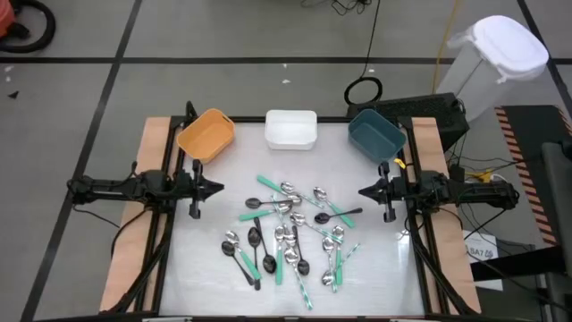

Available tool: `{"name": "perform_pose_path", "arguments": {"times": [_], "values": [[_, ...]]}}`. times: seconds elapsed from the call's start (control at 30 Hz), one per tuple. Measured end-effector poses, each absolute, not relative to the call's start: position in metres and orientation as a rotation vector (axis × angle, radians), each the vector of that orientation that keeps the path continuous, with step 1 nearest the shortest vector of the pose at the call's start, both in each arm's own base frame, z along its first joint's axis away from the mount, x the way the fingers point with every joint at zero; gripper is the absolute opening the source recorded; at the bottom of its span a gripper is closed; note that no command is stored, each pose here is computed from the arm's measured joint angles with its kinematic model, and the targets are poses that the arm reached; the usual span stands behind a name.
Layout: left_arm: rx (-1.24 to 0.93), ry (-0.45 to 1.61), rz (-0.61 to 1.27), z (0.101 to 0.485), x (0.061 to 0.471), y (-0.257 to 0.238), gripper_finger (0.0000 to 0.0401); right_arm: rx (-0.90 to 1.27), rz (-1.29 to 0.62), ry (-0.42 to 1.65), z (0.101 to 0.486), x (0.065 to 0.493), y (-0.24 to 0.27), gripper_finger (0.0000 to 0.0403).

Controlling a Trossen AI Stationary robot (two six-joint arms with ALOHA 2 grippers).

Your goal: Sort silverware by color (type)

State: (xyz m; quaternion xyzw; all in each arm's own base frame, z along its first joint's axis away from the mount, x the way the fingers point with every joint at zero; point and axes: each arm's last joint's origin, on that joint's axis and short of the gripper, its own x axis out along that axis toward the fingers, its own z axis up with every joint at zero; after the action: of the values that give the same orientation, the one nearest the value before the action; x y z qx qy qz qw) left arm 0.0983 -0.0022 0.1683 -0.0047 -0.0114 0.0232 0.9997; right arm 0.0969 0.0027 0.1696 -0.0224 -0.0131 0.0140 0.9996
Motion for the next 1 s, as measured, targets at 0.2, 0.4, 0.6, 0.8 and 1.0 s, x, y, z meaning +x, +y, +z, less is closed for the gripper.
{"name": "perform_pose_path", "arguments": {"times": [0.2,0.4,0.6,0.8,1.0], "values": [[-0.009,-0.022,0.046,0.1682,0.0983,-0.0022,0.0031,-0.045,0.028,-0.026,0.1697,0.0969,0.0027,0.0000],[-0.009,-0.022,0.046,0.1682,0.0983,-0.0022,0.0031,-0.045,0.028,-0.026,0.1696,0.0969,0.0026,0.0000],[-0.009,-0.022,0.046,0.1682,0.0983,-0.0022,0.0031,-0.045,0.028,-0.026,0.1696,0.0969,0.0026,0.0000],[-0.009,-0.023,0.046,0.1682,0.0983,-0.0022,0.0031,-0.045,0.028,-0.026,0.1697,0.0969,0.0027,0.0000],[-0.009,-0.022,0.046,0.1682,0.0983,-0.0022,0.0031,-0.036,0.028,-0.026,0.1697,0.0968,0.0026,0.0000]]}}
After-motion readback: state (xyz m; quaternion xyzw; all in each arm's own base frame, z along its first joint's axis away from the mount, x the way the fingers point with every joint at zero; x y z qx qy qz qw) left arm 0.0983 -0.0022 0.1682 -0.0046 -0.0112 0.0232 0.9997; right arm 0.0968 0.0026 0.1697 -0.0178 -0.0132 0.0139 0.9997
